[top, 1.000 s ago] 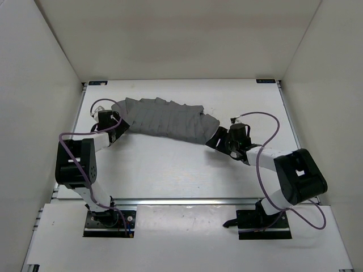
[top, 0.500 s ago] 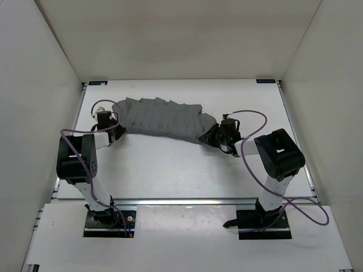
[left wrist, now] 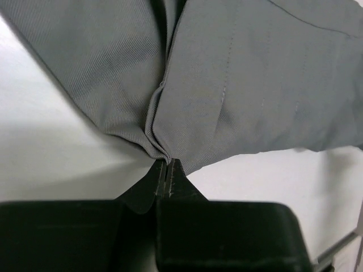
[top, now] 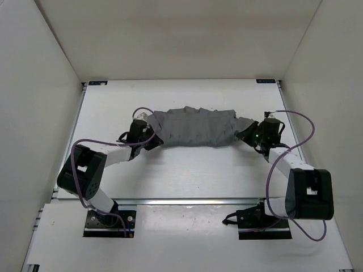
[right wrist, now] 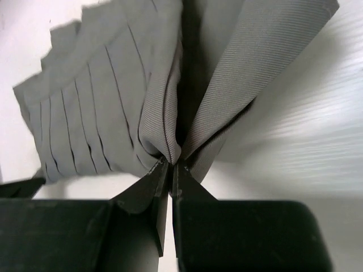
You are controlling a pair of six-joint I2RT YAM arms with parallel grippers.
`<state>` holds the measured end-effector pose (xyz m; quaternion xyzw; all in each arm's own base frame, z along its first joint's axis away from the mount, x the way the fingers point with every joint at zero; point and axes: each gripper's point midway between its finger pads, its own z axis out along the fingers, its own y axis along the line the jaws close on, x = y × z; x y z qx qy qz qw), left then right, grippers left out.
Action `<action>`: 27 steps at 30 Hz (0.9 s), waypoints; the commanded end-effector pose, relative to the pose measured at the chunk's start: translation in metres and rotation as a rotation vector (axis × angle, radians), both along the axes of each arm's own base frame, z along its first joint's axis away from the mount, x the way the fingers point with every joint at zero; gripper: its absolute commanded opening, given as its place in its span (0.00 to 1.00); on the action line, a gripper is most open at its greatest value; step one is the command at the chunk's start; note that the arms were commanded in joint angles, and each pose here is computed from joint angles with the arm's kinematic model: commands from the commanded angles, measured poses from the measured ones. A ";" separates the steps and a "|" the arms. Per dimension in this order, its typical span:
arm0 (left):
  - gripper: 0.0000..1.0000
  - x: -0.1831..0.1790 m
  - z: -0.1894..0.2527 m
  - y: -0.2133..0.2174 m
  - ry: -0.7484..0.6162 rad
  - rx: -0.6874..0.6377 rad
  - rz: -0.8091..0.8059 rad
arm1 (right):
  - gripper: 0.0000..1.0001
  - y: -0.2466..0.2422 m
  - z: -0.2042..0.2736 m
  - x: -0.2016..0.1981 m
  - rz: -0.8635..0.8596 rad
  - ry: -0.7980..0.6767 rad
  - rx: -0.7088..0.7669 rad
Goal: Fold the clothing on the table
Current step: Fold the skirt
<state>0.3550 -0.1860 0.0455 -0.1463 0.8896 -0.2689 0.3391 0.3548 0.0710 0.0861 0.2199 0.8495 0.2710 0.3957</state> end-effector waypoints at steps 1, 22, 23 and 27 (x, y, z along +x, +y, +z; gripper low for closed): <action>0.00 -0.012 0.009 -0.010 -0.036 -0.036 0.038 | 0.00 -0.023 0.009 -0.008 0.085 0.026 -0.157; 0.00 -0.038 -0.034 0.016 0.034 -0.022 0.077 | 0.00 0.343 0.024 -0.037 1.155 -0.055 -0.083; 0.00 -0.039 -0.034 0.015 0.032 -0.025 0.073 | 0.00 0.345 0.013 -0.043 1.174 -0.025 -0.068; 0.01 -0.043 -0.037 0.019 0.029 -0.034 0.066 | 0.00 0.340 0.001 -0.048 1.173 0.027 0.043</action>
